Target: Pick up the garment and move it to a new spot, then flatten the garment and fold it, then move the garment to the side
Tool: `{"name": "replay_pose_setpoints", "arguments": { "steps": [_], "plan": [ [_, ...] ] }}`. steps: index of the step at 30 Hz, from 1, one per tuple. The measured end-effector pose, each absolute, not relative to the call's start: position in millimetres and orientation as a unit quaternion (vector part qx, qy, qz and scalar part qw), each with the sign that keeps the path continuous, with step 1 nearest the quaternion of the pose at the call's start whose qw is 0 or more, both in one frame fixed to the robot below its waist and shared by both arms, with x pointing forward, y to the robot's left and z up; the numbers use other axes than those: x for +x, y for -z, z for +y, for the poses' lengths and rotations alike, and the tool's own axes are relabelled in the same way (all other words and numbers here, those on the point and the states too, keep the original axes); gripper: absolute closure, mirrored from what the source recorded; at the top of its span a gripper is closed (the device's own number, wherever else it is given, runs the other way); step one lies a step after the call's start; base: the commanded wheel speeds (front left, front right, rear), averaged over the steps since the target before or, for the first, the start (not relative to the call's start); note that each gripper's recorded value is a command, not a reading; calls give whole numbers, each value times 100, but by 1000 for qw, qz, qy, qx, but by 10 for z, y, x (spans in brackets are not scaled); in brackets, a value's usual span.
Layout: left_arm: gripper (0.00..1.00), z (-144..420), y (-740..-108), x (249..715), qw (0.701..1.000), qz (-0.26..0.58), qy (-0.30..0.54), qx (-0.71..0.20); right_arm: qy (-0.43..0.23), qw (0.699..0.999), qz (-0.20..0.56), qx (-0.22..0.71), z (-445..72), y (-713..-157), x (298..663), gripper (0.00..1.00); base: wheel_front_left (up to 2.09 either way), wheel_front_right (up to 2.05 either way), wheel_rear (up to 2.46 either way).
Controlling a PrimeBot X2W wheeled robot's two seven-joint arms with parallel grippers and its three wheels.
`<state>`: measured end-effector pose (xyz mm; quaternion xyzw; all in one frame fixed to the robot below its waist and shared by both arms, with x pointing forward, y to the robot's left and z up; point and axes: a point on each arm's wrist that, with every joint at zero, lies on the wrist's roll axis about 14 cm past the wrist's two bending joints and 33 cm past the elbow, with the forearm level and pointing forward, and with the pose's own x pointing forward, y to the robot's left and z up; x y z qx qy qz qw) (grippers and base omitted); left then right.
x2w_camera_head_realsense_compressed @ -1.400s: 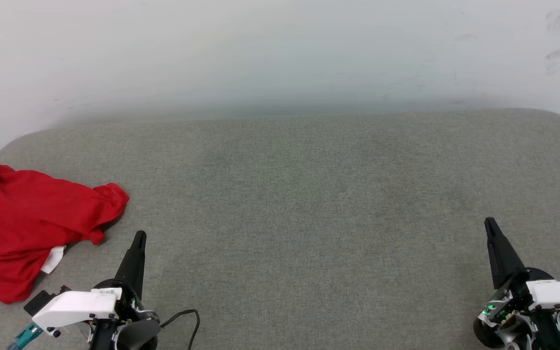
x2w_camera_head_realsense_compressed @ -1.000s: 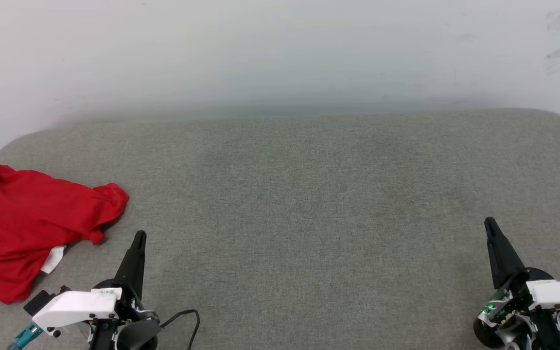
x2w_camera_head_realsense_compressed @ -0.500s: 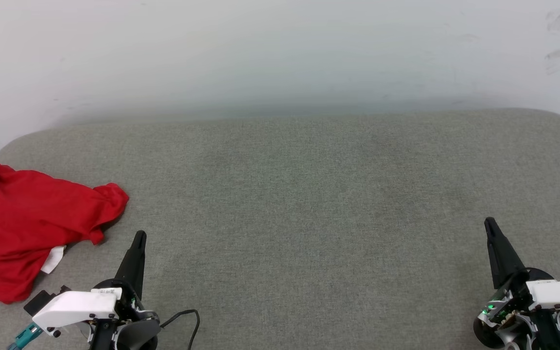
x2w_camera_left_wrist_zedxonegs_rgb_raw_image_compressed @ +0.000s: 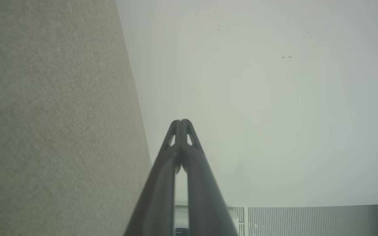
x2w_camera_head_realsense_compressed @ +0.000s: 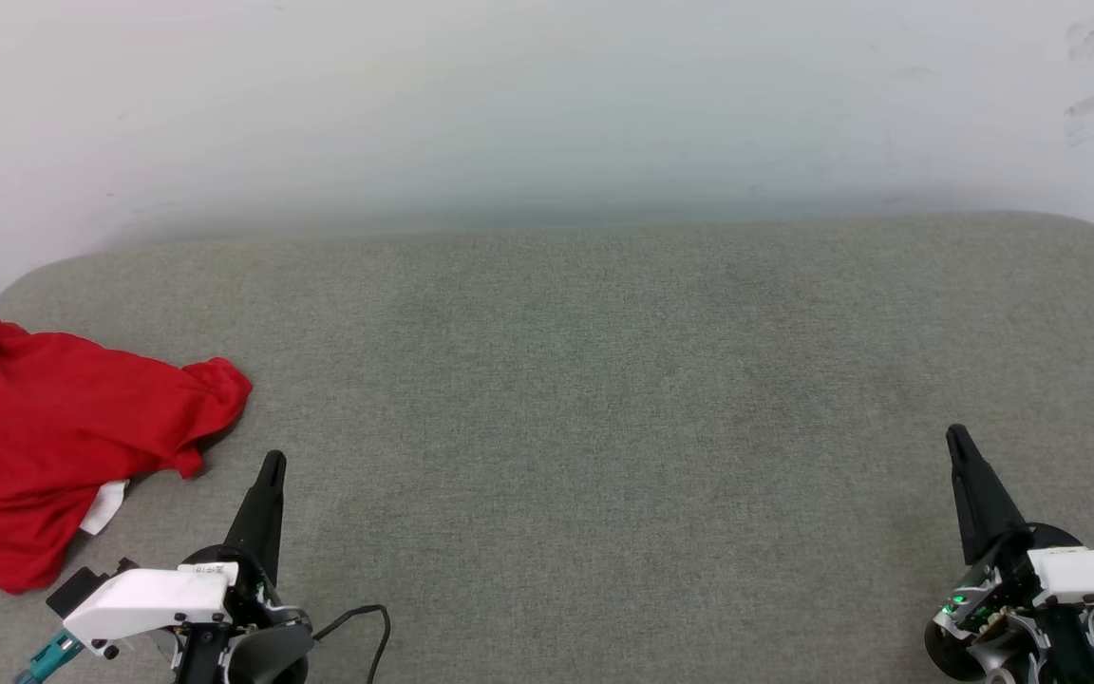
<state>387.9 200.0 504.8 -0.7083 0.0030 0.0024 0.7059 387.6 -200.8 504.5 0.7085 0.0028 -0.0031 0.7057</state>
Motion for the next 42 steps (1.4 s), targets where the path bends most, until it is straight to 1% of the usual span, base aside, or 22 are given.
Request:
{"name": "replay_pose_setpoints", "arguments": {
  "steps": [8, 9, 13, 16, 20, 23, 27, 35, 42],
  "plan": [
    [100, 2000, -5048, 3879, 706, 3, -2, -708, 3, 706, 3, 708, -2008, -5046, 3876, 100, 0, 0, 0],
    [0, 2000, -5048, 3879, 706, 3, -2, -708, 3, 706, 3, 708, -2008, -5046, 3876, 0, 0, 0, 0],
    [0, 1988, -4843, 3789, 703, 24, -24, -711, 26, 704, 23, 710, -2015, -4841, 3786, 0, 0, 0, 0],
    [0, 2005, -4794, 3750, 702, 24, -34, -711, 39, 703, 26, 709, -2038, -4766, 3739, 0, 0, 0, 0],
    [0, 2047, -4834, 3759, 714, 13, -37, -699, 43, 715, 18, 697, -2075, -4791, 3743, 0, 0, 0, 0],
    [0, 2099, -4859, 3763, 728, 7, -44, -684, 44, 737, 9, 675, -2109, -4844, 3752, 0, 0, 0, 0],
    [0, 2129, -4921, 3780, 756, 1, -48, -653, 46, 758, -3, 651, -2164, -4897, 3756, 0, 0, 0, 0],
    [0, 2102, -4979, 3781, 813, 7, -56, -579, 31, 824, -17, 566, -2138, -5058, 3763, 0, 0, 0, 0],
    [0, 2082, -5000, 3770, 853, 11, -64, -517, 17, 872, -19, 488, -2051, -5125, 3751, 0, 0, 0, 0]
  ]
}}
